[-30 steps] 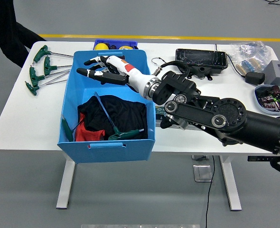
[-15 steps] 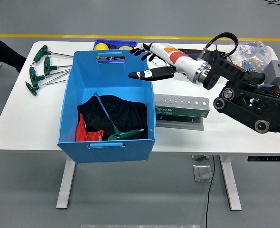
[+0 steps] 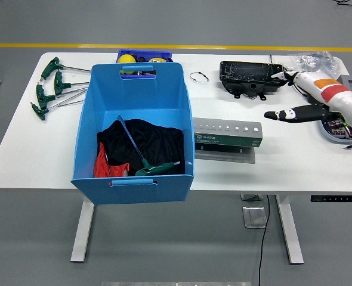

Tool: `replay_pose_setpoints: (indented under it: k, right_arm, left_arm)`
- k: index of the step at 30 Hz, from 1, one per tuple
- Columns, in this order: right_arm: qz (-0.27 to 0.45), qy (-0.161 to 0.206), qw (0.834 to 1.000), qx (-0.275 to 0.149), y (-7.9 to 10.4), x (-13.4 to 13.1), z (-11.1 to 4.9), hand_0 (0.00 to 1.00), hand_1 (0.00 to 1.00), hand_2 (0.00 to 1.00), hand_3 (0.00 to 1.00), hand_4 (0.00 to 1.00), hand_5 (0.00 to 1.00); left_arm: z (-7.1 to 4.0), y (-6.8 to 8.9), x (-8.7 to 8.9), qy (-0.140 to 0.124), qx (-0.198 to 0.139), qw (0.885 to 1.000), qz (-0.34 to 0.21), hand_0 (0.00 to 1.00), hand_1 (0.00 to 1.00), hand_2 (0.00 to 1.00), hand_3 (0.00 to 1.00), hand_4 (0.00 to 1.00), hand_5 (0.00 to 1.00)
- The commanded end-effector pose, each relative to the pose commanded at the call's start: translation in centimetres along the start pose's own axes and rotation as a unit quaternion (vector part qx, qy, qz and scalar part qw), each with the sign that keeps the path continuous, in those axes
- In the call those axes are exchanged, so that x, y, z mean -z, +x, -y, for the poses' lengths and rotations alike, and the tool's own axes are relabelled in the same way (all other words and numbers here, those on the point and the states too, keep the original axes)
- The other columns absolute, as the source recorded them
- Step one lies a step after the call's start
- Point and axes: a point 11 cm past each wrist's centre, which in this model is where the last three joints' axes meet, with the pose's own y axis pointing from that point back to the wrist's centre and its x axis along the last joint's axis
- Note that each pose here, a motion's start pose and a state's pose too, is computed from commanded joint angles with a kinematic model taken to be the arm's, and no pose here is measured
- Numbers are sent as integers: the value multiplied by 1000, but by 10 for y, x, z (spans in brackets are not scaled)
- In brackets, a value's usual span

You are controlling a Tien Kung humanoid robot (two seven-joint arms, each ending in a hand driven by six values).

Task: Lift tool from toolbox,place it in box,lift tool from toolbox,place it in box

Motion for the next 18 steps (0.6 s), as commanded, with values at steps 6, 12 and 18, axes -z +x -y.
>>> replay_pose_setpoints:
  k: [6, 12, 18]
  right_arm:
    - [15, -43, 998, -37, 14, -21, -31, 736, 747, 831, 851, 998, 806]
    - [46, -65, 995, -55, 6, -26, -55, 737, 749, 832, 851, 998, 814]
    - [84, -89, 988, -93, 0, -31, -83, 737, 751, 832, 851, 998, 815]
  left_arm:
    - [0, -3, 4, 3, 3, 1000, 2, 484, 482, 487, 674, 718, 673]
    - [-1, -3, 4, 3, 4, 1000, 6, 492, 494, 499, 675, 716, 679]
    - [0, -2, 4, 3, 4, 1000, 6, 499, 497, 503, 674, 715, 675]
